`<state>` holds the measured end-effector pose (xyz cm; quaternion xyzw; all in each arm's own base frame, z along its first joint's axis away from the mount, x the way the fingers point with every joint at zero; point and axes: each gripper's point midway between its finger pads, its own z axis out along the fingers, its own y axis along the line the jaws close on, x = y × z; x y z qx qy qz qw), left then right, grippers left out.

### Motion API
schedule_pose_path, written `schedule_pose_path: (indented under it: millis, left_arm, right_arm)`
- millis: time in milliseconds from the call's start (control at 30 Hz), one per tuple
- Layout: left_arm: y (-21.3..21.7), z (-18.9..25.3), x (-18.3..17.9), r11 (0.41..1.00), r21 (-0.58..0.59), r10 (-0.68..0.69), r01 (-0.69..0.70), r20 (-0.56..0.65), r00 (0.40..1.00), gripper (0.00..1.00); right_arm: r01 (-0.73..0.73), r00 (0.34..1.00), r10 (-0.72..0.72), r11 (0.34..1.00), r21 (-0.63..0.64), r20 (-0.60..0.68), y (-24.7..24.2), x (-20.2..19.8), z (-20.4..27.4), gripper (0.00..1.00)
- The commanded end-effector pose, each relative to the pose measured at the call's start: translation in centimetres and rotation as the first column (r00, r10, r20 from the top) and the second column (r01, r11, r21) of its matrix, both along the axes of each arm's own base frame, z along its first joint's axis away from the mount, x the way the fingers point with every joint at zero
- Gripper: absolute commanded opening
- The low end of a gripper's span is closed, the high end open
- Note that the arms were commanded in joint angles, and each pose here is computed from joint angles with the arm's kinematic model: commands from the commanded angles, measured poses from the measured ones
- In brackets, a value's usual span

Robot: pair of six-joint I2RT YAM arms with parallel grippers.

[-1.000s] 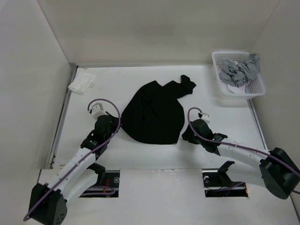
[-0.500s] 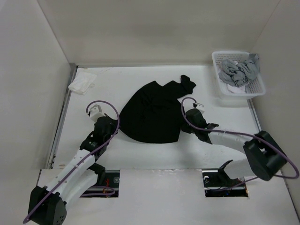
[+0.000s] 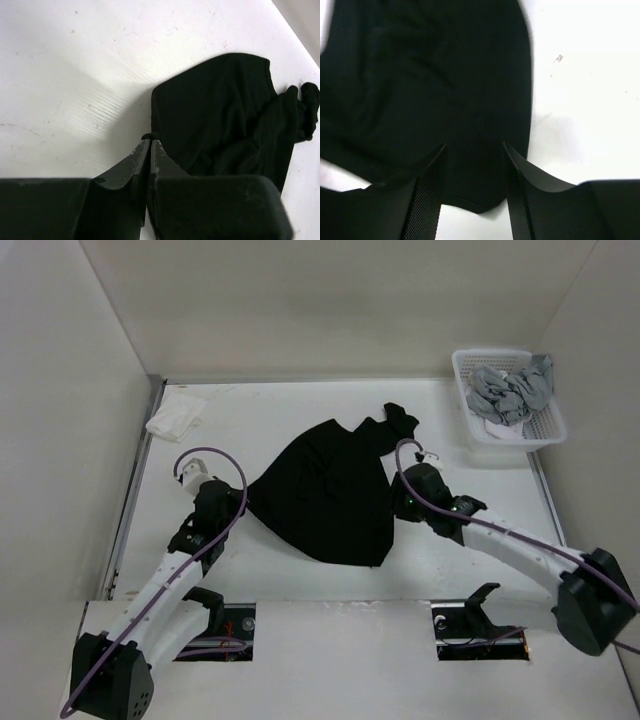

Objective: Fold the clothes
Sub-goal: Flatten the tank top out

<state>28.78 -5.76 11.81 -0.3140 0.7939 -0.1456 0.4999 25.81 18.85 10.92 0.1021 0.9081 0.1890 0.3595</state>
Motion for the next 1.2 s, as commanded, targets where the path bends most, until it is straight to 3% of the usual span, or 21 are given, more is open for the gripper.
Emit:
schedule_pose_path:
  millis: [0,167,267,400,433,500,567,733,900,1067,1167]
  left_arm:
    - [0.0,3.1,1.2,0.999,-0.038,0.014,-0.011,0.091,0.996,0.04]
    - [-0.3,2.3,1.5,0.999,-0.039,0.01,-0.007,0.069,0.998,0.04]
    - [-0.8,2.0,1.7,0.999,-0.044,-0.001,0.004,0.074,0.997,0.04]
    - [-1.5,2.7,2.0,0.999,-0.049,-0.02,0.024,0.087,0.996,0.04]
    - [-1.9,3.2,2.1,0.998,-0.054,-0.027,0.032,0.105,0.994,0.04]
    - [-2.5,4.2,2.4,0.997,-0.07,-0.036,0.045,0.132,0.991,0.03]
    - [-2.8,4.7,2.5,0.996,-0.076,-0.041,0.053,0.144,0.989,0.03]
    - [-2.0,5.4,2.5,0.996,-0.08,-0.013,0.027,0.169,0.986,0.03]
    - [-1.0,5.2,2.7,0.997,-0.077,0.014,-0.001,0.163,0.987,0.03]
    - [-1.0,4.5,3.0,0.997,-0.074,0.018,-0.007,0.149,0.989,0.03]
    - [-0.7,4.3,3.1,0.998,-0.068,0.028,-0.018,0.148,0.989,0.03]
  right_arm:
    - [-0.029,0.999,0.03,0.999,0.021,-0.014,1.2,2.3,-3.0,0.53]
    - [-0.021,0.996,0.016,0.998,-0.053,-0.091,0.9,2.2,-6.7,0.52]
    - [0.015,0.998,-0.02,0.997,-0.077,-0.063,0.3,2.7,-6.4,0.51]
    - [0.0,0.996,-0.01,0.994,-0.109,-0.089,0.6,3.4,-6.8,0.42]
    - [-0.02,0.995,0.007,0.991,-0.129,-0.101,0.7,3.6,-6.9,0.23]
    - [-0.033,0.994,0.02,0.993,-0.111,-0.11,0.8,3.5,-6.8,0.08]
    - [-0.027,0.996,0.018,0.995,-0.096,-0.092,0.6,3.3,-6.1,0.01]
    - [-0.059,0.998,0.059,0.998,-0.031,-0.027,0.1,-3.5,1.5,0.0]
    - [-0.089,0.996,0.09,0.996,0.027,-0.026,0.5,-6.7,4.3,0.01]
    - [-0.093,0.995,0.093,0.996,-0.004,-0.027,1.3,-3.8,1.5,0.01]
    - [-0.064,0.998,0.064,0.998,0.015,-0.001,1.3,2.1,-0.4,0.01]
